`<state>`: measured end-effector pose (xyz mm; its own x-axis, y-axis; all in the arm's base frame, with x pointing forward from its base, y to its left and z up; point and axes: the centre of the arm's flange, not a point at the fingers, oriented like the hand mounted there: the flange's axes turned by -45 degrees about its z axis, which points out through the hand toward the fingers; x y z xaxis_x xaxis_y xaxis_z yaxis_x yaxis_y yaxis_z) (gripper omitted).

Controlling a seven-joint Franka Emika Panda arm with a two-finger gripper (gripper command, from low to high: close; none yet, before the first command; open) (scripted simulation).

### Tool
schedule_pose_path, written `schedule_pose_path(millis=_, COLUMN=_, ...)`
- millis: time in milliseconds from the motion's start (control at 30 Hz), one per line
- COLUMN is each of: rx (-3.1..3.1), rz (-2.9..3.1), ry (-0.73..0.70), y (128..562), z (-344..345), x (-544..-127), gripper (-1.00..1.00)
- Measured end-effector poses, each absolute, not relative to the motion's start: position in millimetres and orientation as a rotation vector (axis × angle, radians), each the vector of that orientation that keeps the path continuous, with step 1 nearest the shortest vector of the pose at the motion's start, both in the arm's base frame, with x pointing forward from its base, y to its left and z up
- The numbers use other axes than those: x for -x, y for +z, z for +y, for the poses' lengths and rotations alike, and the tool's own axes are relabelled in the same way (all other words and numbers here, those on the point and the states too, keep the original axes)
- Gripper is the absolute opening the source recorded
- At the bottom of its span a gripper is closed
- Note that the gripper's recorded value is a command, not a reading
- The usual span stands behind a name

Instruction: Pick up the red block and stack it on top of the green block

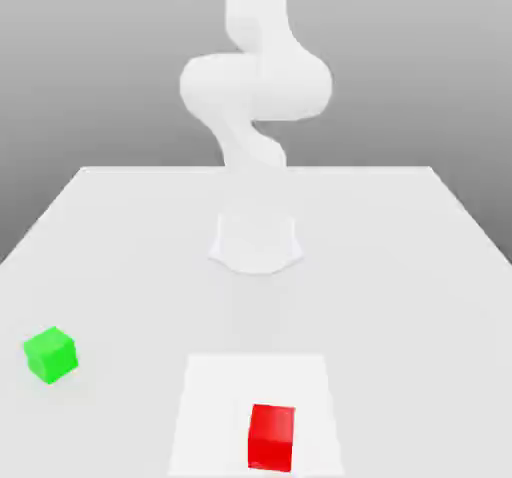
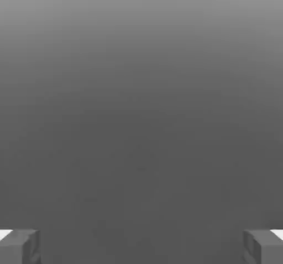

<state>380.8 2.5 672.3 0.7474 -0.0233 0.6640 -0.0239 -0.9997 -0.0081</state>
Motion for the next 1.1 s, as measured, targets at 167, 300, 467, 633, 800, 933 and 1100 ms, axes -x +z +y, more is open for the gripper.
schedule_pose_path(millis=167, rx=-3.001, rz=-0.075, ry=0.887, y=585, z=6, x=-438, gripper=0.0)
schedule_pose_path(millis=300, rx=-3.043, rz=-0.101, ry=0.71, y=511, z=8, x=-469, gripper=0.0)
schedule_pose_path(millis=467, rx=-3.084, rz=-0.131, ry=0.485, y=414, z=10, x=-490, gripper=0.0)
schedule_pose_path(millis=633, rx=-3.115, rz=-0.161, ry=0.259, y=316, z=13, x=-491, gripper=0.0)
schedule_pose_path(millis=800, rx=-3.134, rz=-0.19, ry=0.039, y=223, z=17, x=-474, gripper=0.0)
schedule_pose_path(millis=933, rx=-3.136, rz=-0.196, ry=0.003, y=168, z=18, x=-471, gripper=0.0)
schedule_pose_path(millis=1100, rx=-3.136, rz=-0.196, ry=0.001, y=148, z=18, x=-470, gripper=-1.0)
